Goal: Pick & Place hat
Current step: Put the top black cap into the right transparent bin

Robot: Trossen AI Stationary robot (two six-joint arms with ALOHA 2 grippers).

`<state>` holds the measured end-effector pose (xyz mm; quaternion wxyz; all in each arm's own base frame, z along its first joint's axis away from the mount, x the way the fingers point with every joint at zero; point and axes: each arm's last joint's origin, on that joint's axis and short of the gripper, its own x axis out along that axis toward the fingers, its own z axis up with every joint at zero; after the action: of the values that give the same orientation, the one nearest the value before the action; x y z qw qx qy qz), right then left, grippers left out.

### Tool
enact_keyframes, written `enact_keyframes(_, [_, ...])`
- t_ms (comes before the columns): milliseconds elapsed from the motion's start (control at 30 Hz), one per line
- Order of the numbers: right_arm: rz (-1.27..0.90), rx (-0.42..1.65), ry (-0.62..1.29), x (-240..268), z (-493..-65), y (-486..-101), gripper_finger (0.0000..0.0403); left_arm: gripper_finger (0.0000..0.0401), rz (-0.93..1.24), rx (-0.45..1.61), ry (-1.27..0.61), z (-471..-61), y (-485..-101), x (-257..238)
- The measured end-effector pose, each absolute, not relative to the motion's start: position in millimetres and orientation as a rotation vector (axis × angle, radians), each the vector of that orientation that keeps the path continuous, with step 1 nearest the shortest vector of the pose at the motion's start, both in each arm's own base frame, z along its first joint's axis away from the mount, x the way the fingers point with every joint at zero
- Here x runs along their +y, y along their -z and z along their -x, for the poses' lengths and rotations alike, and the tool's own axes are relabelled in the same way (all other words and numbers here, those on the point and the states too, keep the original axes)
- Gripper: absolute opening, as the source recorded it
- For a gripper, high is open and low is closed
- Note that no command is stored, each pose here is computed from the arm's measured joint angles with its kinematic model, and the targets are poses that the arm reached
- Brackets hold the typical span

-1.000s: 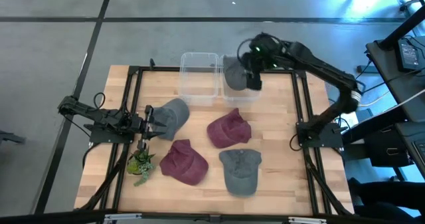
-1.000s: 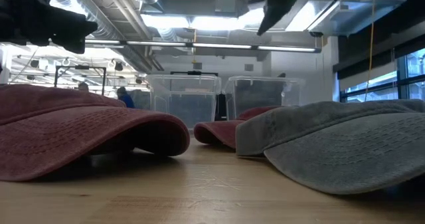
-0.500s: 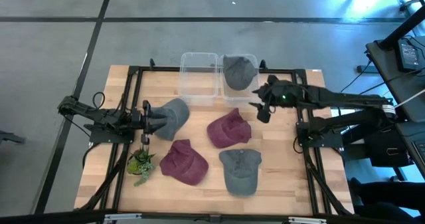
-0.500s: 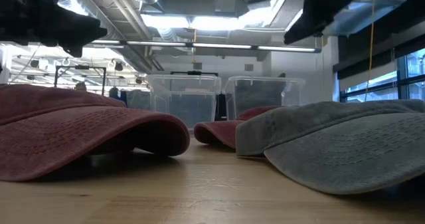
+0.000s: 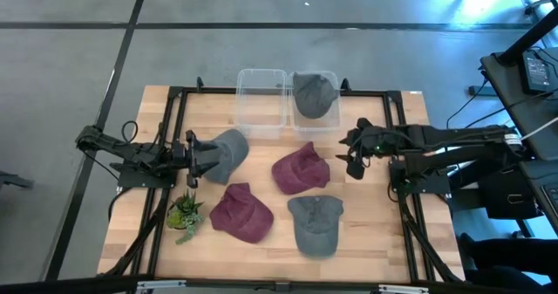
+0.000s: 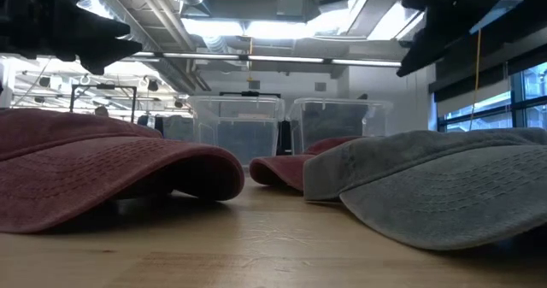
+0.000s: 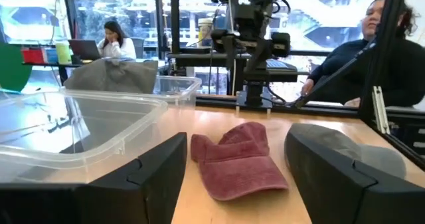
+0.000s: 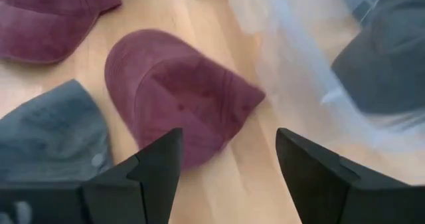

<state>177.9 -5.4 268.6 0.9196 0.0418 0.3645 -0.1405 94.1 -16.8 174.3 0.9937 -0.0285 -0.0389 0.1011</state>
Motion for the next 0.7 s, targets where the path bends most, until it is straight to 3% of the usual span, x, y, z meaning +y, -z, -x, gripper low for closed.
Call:
enact_keyframes(267, [-0.087,0.811,0.468,6,-168,-250,0.0239,0.0249,0.068,-0.047,-0.336,-93,-182,-13])
enact_keyframes(700, [-0.07,0.719,0.482,8,-174,-253,0.0239,0.0249,0.059,0.537,-0.628,-96,-185,-9])
